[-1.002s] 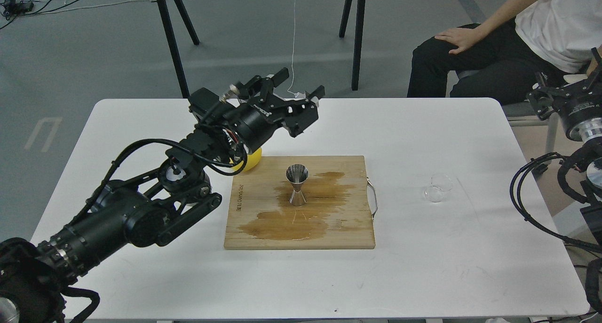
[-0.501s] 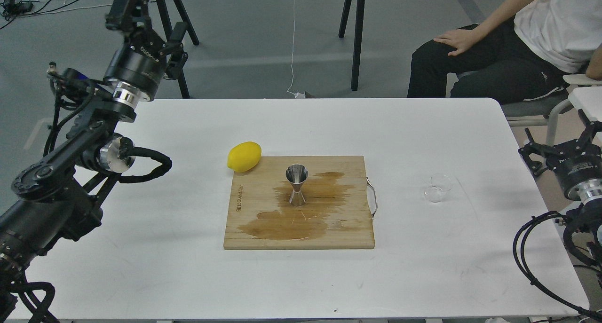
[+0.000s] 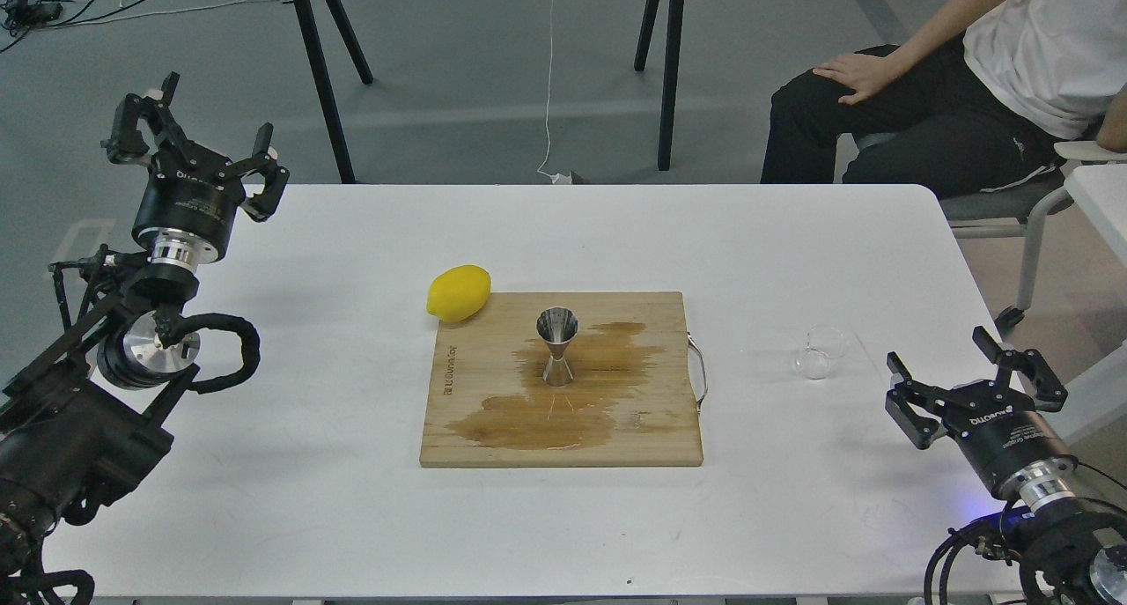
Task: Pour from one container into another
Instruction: 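Grasp the clear glass with the right gripper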
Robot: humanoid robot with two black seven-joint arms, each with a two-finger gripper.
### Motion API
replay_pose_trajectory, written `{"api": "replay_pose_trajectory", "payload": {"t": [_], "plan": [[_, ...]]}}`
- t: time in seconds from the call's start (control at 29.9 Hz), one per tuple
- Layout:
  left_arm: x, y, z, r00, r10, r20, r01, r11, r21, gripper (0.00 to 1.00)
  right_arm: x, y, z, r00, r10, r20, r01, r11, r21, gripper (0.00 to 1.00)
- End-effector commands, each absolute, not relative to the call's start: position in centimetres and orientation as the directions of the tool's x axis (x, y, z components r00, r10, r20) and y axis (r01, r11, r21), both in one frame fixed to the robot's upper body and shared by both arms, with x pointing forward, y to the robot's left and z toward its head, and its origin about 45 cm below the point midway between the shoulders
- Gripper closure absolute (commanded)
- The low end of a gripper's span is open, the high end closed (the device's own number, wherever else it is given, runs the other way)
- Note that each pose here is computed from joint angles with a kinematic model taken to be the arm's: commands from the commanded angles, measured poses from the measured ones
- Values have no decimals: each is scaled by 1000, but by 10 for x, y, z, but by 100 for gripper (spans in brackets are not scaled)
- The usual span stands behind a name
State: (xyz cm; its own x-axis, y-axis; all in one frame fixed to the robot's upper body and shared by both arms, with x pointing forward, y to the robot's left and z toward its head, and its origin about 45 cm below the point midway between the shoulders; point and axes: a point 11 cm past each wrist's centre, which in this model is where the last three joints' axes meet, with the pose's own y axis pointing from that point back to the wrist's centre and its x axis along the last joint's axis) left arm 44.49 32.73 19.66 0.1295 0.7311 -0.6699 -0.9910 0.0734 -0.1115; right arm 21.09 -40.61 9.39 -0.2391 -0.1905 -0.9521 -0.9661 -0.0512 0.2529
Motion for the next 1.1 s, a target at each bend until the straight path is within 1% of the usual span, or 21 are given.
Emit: {"api": "replay_pose_trajectory", "payload": {"t": [0.0,0.07,0.2,0.33,0.4,0.6,0.8,0.9,1.0,1.07], "plan": [[444,332,192,104,728,-678,-994,53,-96,0,215,-390,84,-262,-154,-953,-958,-74,276,0],[444,334,192,97,731,-676,-995,44,-95,0,228,-384,79,-261,-152,-953,-958,-79,275,1],[444,338,192,82,738,-670,-995,28,-91,0,246,-366,52,-322,-139,-936,-938,-90,336,1],[444,345,195,67,748,-660,-996,13,-87,0,262,-351,42,-363,-161,-918,-919,-104,381,2],[445,348,196,63,752,-656,-996,8,-86,0,262,-344,39,-370,-153,-916,-915,-111,388,2],[445,355,199,59,759,-649,-996,-1,-92,0,268,-342,29,-452,-155,-878,-877,-98,469,1],[445,360,202,54,760,-648,-995,-13,-97,0,268,-337,24,-466,-140,-873,-872,-93,481,3],[445,361,202,53,760,-647,-995,-15,-98,0,270,-338,22,-471,-134,-872,-871,-83,484,5],[444,363,203,51,762,-645,-995,-18,-100,0,274,-339,20,-479,-132,-868,-868,-72,491,15],[444,364,203,51,764,-643,-995,-18,-100,0,275,-339,20,-478,-129,-869,-869,-71,489,18]]}}
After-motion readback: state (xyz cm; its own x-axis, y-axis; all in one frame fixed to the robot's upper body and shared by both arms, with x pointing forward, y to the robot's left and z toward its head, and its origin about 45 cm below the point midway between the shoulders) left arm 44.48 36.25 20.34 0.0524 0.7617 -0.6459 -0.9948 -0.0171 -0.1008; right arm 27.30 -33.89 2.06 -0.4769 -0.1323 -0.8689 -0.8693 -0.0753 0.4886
